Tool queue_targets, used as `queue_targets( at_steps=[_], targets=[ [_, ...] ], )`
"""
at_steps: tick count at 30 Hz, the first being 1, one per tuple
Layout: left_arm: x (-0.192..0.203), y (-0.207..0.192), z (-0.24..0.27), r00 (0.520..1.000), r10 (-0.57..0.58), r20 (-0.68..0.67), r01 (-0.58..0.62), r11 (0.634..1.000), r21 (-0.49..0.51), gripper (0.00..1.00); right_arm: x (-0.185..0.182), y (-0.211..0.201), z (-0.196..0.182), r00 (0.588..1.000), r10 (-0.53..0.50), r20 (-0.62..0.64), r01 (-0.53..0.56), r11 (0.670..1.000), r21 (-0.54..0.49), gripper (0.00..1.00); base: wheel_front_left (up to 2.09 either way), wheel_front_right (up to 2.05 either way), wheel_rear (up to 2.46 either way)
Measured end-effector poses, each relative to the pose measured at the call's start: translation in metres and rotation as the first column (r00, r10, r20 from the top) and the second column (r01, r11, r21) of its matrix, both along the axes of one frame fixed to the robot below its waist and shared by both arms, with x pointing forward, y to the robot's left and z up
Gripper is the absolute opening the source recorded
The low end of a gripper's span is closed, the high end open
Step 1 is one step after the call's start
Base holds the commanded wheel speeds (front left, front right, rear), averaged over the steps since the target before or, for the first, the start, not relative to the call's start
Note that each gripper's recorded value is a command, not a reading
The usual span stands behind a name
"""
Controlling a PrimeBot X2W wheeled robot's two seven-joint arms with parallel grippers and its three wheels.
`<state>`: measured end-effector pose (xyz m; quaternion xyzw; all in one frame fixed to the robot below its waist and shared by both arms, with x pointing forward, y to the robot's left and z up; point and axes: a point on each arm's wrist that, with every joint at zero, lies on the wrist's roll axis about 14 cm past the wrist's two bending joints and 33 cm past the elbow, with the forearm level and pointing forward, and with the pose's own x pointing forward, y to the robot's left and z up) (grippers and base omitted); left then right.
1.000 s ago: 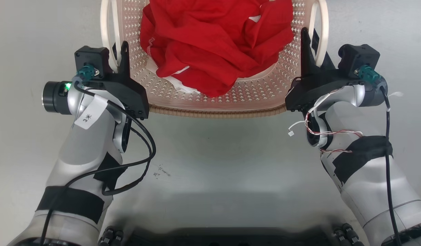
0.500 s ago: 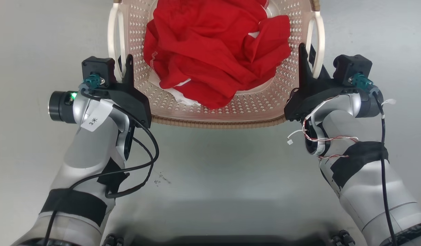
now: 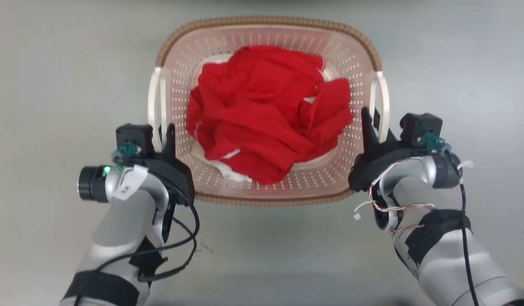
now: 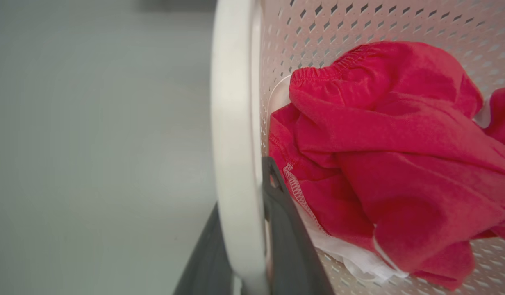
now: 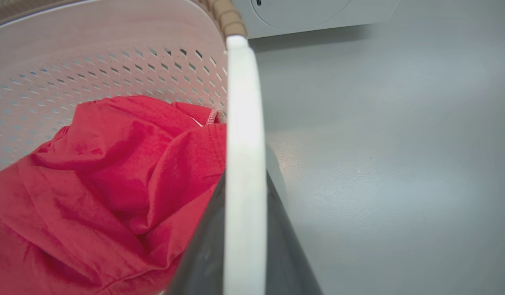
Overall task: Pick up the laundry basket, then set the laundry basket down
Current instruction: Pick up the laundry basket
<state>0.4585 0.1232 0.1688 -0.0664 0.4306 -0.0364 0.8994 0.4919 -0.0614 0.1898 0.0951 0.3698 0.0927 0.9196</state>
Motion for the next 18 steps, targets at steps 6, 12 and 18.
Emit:
queue_targets(
  at_steps=[6,12,18],
  targets=[
    [-0.022,-0.003,0.016,1.000,-0.010,-0.012,0.010,1.000,-0.004,0.00,-0.022,-0.001,0.016,1.000,0.002,-0.020,-0.002,1.000,0.000,0.00,0.00,0.00,0.00],
    [-0.044,-0.005,0.031,0.999,-0.017,-0.034,0.017,1.000,-0.010,0.00,-0.044,-0.001,0.033,0.999,0.023,-0.038,-0.023,1.000,-0.009,0.00,0.00,0.00,0.00],
    [-0.066,-0.008,0.047,0.997,-0.041,-0.060,0.041,0.999,-0.010,0.00,-0.070,0.000,0.048,0.996,0.037,-0.079,-0.038,0.999,-0.010,0.00,0.00,0.00,0.00]
  ],
)
